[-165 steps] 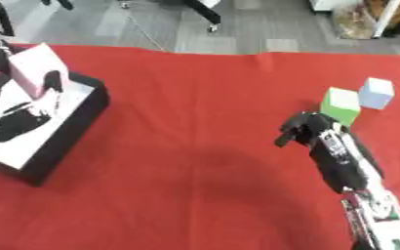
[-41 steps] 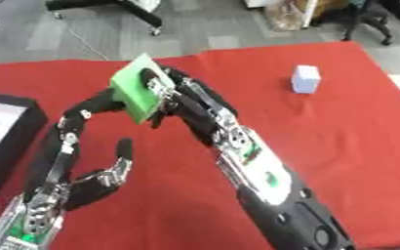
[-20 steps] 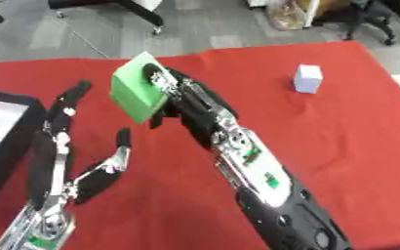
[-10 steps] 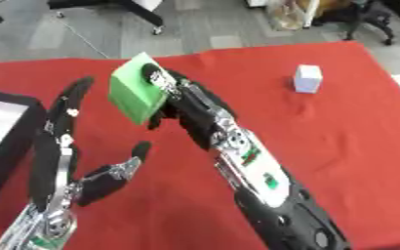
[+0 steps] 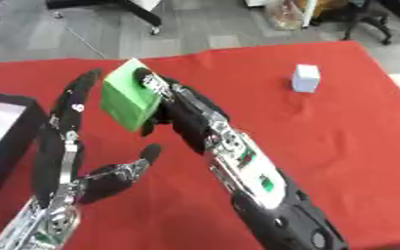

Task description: Pick up the objects with one hand, pass them to the other hand, and then place them into the box on the other side of the table.

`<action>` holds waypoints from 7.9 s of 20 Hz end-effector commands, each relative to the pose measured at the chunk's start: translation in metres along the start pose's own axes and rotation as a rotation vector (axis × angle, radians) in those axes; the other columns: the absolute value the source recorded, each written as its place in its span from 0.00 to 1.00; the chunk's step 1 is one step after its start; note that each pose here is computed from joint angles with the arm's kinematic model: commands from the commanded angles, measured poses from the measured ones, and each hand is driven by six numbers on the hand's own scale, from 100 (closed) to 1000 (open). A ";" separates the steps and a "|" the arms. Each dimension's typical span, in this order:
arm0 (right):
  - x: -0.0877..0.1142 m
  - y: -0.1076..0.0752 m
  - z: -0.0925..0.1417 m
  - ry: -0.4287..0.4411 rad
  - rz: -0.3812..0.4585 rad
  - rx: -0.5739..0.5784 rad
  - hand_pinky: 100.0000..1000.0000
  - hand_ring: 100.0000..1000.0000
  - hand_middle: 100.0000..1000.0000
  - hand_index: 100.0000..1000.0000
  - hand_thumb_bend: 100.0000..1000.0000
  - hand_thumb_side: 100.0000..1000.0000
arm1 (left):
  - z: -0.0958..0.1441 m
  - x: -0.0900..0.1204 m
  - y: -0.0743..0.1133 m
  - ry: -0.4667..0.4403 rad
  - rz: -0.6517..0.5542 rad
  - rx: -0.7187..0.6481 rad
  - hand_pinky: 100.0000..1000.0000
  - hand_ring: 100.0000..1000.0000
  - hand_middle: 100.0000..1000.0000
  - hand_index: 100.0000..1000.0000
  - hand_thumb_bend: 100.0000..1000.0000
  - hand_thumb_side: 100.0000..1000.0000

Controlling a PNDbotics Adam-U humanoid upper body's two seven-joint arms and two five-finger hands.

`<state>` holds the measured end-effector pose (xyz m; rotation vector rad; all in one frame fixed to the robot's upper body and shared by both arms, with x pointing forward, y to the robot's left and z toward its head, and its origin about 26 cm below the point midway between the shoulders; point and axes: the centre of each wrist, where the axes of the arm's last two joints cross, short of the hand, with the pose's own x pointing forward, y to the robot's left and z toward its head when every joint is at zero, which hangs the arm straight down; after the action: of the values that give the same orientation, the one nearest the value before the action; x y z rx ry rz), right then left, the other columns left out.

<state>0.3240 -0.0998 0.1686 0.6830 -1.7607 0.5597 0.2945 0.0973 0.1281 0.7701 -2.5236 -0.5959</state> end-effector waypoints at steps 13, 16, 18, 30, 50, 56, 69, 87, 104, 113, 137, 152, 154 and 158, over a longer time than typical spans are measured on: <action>0.007 0.008 0.000 0.009 0.017 0.072 0.32 0.22 0.26 0.41 0.00 0.78 | -0.014 0.001 -0.003 0.027 -0.019 0.019 0.80 0.77 0.77 0.95 0.23 0.25; 0.008 0.009 0.000 0.007 0.021 0.076 0.32 0.22 0.26 0.41 0.00 0.78 | -0.012 0.000 -0.006 0.026 -0.018 -0.030 0.79 0.76 0.74 0.93 0.18 0.24; 0.009 0.010 0.001 0.004 0.023 0.082 0.32 0.22 0.26 0.41 0.00 0.78 | -0.011 0.000 -0.008 0.025 -0.018 -0.056 0.77 0.72 0.72 0.92 0.10 0.23; 0.015 0.009 0.002 -0.016 0.035 0.105 0.32 0.24 0.29 0.43 0.00 0.78 | -0.003 -0.004 -0.018 0.091 0.032 -0.078 0.47 0.38 0.40 0.69 0.00 0.57; 0.028 -0.024 0.015 -0.327 0.129 0.215 0.62 0.60 0.70 0.73 0.00 0.57 | -0.004 -0.018 0.023 0.337 0.407 0.208 0.41 0.32 0.36 0.67 0.00 0.55; 0.025 -0.045 0.024 -0.377 0.152 0.109 0.63 0.62 0.74 0.75 0.00 0.57 | -0.001 -0.023 0.048 0.383 0.430 0.264 0.41 0.32 0.36 0.68 0.00 0.53; 0.008 -0.070 0.033 -0.376 0.147 -0.085 0.64 0.62 0.74 0.75 0.00 0.59 | -0.002 -0.025 0.075 0.378 0.399 0.342 0.42 0.32 0.36 0.67 0.00 0.53; -0.030 -0.108 0.062 -0.244 0.281 -0.402 0.64 0.61 0.73 0.74 0.00 0.61 | 0.050 -0.127 0.201 0.813 -0.677 -0.172 0.48 0.36 0.39 0.66 0.00 0.05; -0.034 -0.113 0.068 -0.222 0.308 -0.409 0.64 0.60 0.72 0.74 0.00 0.60 | 0.021 -0.118 0.218 0.709 -0.888 -0.248 0.92 0.91 0.90 0.97 0.42 0.70; 0.010 -0.166 0.110 -0.093 0.761 -0.372 0.70 0.72 0.83 0.88 0.00 0.36 | 0.023 -0.085 0.154 0.314 -0.014 -0.075 0.83 0.84 0.85 0.97 0.00 0.74; 0.004 -0.316 0.164 0.503 1.258 -0.679 0.89 0.95 1.00 1.00 0.00 0.22 | 0.018 -0.007 0.057 0.141 0.718 -0.537 0.82 0.81 0.81 0.97 0.08 0.85; -0.013 -0.324 0.178 0.620 1.205 -0.755 0.80 0.81 0.91 0.94 0.00 0.15 | 0.012 -0.001 0.055 0.084 0.730 -0.568 0.82 0.80 0.81 0.98 0.07 0.87; -0.015 -0.323 0.177 0.623 1.215 -0.756 0.70 0.64 0.79 0.85 0.00 0.11 | 0.012 -0.001 0.054 0.078 0.730 -0.574 0.82 0.80 0.81 0.98 0.07 0.87; -0.012 -0.322 0.175 0.540 1.270 -0.838 0.51 0.42 0.50 0.58 0.00 0.16 | 0.012 -0.001 0.054 0.080 0.729 -0.575 0.82 0.80 0.81 0.98 0.07 0.87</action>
<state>0.4286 -0.4422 0.1050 -1.1054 -1.4781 0.6560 0.2683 0.1435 0.1386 -0.3035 -2.1258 -0.9049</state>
